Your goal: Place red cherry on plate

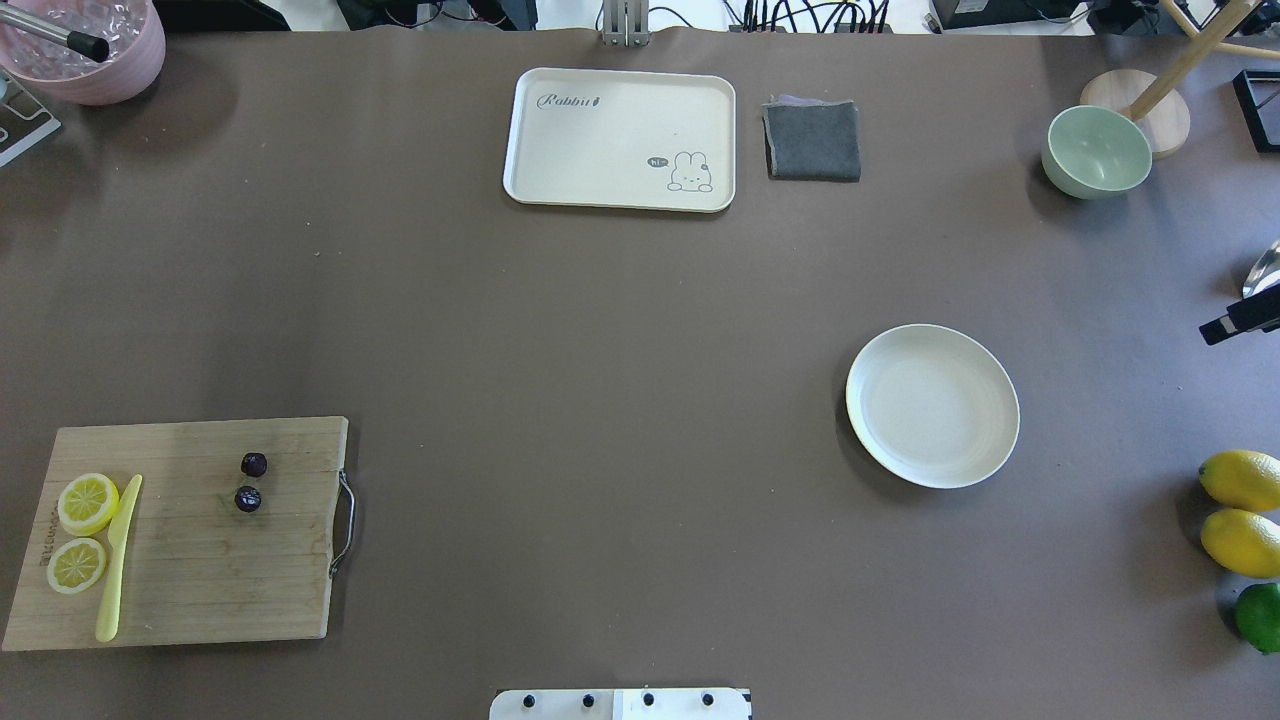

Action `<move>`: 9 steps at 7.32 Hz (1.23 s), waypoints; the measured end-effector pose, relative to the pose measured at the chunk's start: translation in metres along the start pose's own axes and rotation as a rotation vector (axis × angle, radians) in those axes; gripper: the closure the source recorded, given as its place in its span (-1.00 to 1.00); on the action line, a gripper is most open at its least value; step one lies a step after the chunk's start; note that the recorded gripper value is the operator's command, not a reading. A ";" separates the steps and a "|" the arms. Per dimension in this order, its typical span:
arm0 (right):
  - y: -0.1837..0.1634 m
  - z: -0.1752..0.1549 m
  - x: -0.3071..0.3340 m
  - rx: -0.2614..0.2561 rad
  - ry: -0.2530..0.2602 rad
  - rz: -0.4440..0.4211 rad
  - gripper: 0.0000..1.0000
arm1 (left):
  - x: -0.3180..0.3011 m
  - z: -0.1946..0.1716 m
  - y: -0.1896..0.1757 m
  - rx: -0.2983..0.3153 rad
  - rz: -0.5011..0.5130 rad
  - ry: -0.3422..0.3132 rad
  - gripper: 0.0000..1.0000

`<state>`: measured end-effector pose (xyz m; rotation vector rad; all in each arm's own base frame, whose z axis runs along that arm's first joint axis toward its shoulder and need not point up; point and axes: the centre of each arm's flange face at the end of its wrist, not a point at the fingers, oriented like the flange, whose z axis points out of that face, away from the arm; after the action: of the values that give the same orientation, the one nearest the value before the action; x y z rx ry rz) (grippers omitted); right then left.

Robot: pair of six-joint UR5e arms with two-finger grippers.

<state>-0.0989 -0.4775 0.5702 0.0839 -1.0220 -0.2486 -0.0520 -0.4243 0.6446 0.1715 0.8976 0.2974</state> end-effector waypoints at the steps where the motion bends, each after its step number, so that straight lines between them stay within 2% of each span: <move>1: -0.022 0.010 -0.027 -0.007 -0.007 0.024 -0.90 | 0.003 -0.002 -0.005 0.009 -0.006 -0.004 -0.95; 3: -0.055 0.027 -0.072 -0.012 -0.001 0.042 -0.90 | 0.006 -0.007 -0.014 0.022 -0.013 -0.040 -0.95; 5: -0.073 0.052 -0.107 -0.015 0.025 0.037 -0.88 | 0.013 -0.010 -0.023 0.044 -0.038 -0.055 -0.95; 7: -0.074 0.087 -0.138 0.022 0.025 0.026 -0.84 | 0.020 -0.011 -0.029 0.074 -0.081 -0.059 -0.95; 8: -0.068 0.109 -0.147 0.053 0.011 0.033 -0.77 | 0.023 -0.011 -0.031 0.080 -0.083 -0.060 -0.95; 9: -0.060 0.127 -0.149 0.072 -0.004 0.035 -0.51 | 0.024 -0.011 -0.032 0.082 -0.082 -0.061 -0.95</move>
<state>-0.2913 -0.4936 0.5009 0.1305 -1.0355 -0.1802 -0.0403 -0.4466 0.6113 0.2179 0.8541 0.1782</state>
